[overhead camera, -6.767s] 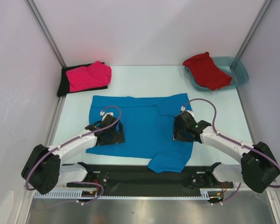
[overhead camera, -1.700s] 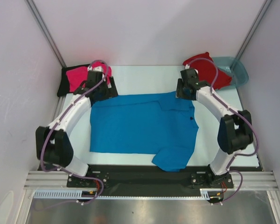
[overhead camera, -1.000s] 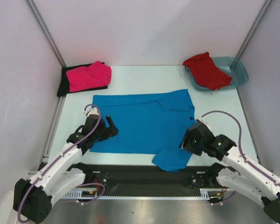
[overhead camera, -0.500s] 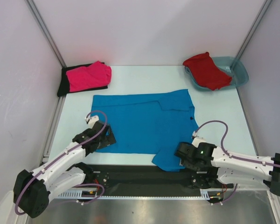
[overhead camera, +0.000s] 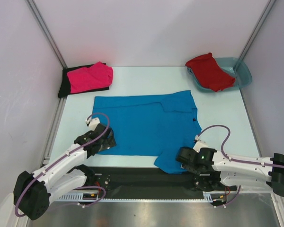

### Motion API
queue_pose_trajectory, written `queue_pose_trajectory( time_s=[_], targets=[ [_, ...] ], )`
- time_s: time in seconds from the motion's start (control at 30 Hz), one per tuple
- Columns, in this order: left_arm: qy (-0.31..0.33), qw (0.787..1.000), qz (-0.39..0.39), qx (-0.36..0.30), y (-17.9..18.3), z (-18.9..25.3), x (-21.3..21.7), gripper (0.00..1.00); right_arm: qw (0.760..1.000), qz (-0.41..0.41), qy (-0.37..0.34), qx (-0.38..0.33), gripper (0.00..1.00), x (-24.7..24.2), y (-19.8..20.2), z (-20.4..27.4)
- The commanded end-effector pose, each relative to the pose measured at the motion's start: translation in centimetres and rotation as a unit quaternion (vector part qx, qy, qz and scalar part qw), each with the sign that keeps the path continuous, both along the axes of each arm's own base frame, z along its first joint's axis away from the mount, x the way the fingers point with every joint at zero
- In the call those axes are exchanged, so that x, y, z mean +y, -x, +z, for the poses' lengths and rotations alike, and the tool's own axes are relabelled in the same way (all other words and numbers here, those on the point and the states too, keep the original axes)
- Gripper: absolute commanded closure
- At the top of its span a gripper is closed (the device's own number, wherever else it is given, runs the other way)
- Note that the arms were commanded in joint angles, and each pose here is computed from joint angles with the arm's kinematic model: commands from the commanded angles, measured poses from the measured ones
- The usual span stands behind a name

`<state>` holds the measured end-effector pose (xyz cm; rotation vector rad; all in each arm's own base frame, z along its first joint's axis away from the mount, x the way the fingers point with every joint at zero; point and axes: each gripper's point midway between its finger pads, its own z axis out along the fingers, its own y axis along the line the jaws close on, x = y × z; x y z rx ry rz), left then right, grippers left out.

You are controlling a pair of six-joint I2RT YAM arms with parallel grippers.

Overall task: Fold and stack the t-shirts
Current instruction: Fold the tshirt

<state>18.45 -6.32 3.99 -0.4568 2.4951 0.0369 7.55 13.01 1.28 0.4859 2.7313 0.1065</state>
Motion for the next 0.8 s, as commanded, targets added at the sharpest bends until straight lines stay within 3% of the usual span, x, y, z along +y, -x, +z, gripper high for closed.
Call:
queue_pose_trajectory(
  time_s=[0.0,0.13,0.4,0.77],
  targets=[
    [0.008,1.000,0.007,-0.027,-1.0,1.5,-0.4,0.00,0.999,-0.013,-0.021,-0.041,0.49,0.9,-1.6,0.0],
    [0.011,0.999,0.003,-0.029,-1.0,1.6,-0.5,0.00,0.999,-0.011,-0.021,-0.040,0.58,1.1,-1.6,-0.9],
    [0.010,1.000,-0.003,-0.027,-1.0,1.6,-0.6,0.00,0.999,-0.001,-0.022,-0.041,0.97,1.7,-1.8,-1.0],
    [0.023,0.999,-0.026,-0.033,-1.4,2.1,-1.8,0.00,0.993,0.001,-0.044,-0.110,1.00,2.1,-4.0,4.4]
  ],
)
